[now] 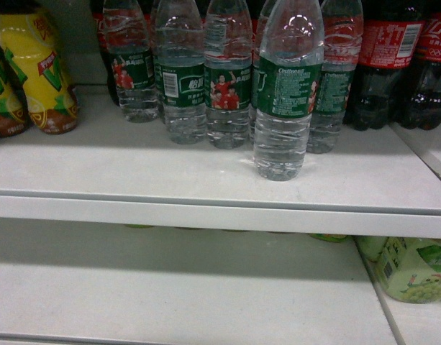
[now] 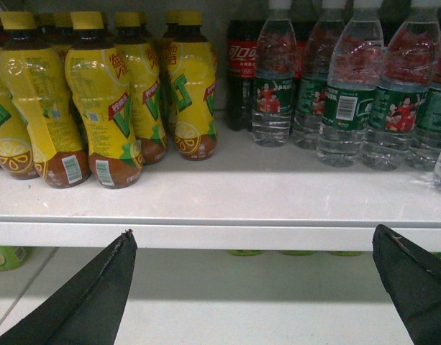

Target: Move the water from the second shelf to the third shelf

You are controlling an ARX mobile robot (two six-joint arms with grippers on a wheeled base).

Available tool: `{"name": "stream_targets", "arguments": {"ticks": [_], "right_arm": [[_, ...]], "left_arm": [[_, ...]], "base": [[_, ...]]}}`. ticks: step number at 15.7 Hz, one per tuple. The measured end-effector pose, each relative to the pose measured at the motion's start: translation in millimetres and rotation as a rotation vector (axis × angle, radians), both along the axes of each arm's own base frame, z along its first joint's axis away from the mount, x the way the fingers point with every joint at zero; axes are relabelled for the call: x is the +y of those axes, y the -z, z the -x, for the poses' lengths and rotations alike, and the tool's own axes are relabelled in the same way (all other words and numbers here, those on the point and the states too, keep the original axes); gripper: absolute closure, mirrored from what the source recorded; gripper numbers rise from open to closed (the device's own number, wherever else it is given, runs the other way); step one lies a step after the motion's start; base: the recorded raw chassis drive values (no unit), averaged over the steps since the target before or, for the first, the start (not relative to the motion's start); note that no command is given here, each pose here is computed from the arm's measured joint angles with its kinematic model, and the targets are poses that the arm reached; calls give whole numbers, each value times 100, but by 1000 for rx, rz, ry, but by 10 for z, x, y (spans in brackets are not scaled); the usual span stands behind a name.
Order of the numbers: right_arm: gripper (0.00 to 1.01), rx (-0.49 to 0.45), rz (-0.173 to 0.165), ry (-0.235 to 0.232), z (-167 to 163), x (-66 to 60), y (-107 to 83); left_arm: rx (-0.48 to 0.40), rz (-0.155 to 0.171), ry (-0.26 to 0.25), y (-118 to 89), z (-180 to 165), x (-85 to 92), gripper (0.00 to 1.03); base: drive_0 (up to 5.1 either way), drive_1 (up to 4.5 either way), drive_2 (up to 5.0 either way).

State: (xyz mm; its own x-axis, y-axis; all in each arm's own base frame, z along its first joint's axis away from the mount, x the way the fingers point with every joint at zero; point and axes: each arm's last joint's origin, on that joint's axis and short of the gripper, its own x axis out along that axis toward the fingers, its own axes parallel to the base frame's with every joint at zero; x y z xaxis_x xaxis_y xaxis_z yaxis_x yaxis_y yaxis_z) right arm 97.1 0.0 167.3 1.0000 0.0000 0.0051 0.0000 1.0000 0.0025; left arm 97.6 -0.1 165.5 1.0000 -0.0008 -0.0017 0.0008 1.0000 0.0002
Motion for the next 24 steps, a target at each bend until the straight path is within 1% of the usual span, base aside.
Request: {"name": "stream_targets", "arguments": {"ticks": [24], "right_arm": [[3, 0, 0, 0, 0, 0, 0]], "left_arm": [[0, 0, 0, 0, 0, 0, 5]], "base": [[0, 0, 0]]}}
